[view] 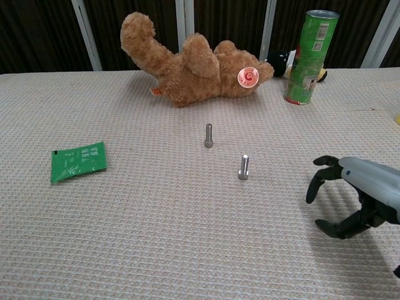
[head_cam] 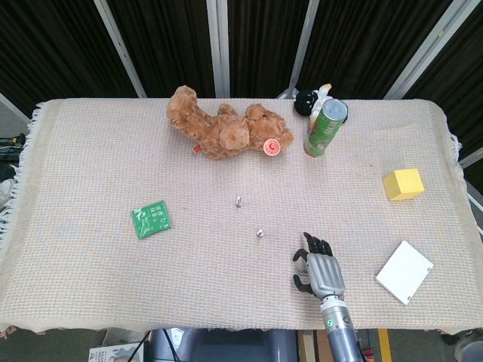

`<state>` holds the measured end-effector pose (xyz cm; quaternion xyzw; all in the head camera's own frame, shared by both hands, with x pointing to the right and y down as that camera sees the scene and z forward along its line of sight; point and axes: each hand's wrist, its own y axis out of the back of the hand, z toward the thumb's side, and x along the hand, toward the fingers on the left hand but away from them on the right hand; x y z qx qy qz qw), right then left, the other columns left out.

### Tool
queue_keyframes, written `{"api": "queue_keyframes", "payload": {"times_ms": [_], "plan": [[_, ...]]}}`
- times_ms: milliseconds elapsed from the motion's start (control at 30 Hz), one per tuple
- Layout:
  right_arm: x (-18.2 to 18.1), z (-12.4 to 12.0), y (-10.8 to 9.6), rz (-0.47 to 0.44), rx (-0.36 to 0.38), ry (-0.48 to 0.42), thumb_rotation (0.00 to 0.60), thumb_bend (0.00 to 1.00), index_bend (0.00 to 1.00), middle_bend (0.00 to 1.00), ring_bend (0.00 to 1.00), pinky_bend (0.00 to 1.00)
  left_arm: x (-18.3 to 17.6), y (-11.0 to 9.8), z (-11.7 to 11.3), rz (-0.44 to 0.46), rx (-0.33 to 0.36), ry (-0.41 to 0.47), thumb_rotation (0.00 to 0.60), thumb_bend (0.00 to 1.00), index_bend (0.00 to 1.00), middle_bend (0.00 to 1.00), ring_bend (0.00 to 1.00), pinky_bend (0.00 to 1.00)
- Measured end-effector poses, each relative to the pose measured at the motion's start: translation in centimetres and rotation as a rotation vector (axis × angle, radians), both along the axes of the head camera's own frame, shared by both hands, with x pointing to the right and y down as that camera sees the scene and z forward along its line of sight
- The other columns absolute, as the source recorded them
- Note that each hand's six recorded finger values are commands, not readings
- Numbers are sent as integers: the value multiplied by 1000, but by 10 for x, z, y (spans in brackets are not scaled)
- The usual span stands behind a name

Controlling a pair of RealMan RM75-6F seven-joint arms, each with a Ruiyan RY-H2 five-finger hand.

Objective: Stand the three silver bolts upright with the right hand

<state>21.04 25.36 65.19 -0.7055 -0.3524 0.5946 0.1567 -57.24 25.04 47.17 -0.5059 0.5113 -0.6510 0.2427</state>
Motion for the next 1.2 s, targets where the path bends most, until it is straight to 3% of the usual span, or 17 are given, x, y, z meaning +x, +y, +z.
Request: {"api": "queue_keyframes", "payload": {"times_ms": [1200], "plan": [[14,16,11,21,-28,-13,600,369,526,0,3,39,1,1,0,4,-3,-16,600,74,78,11,0,93]]}}
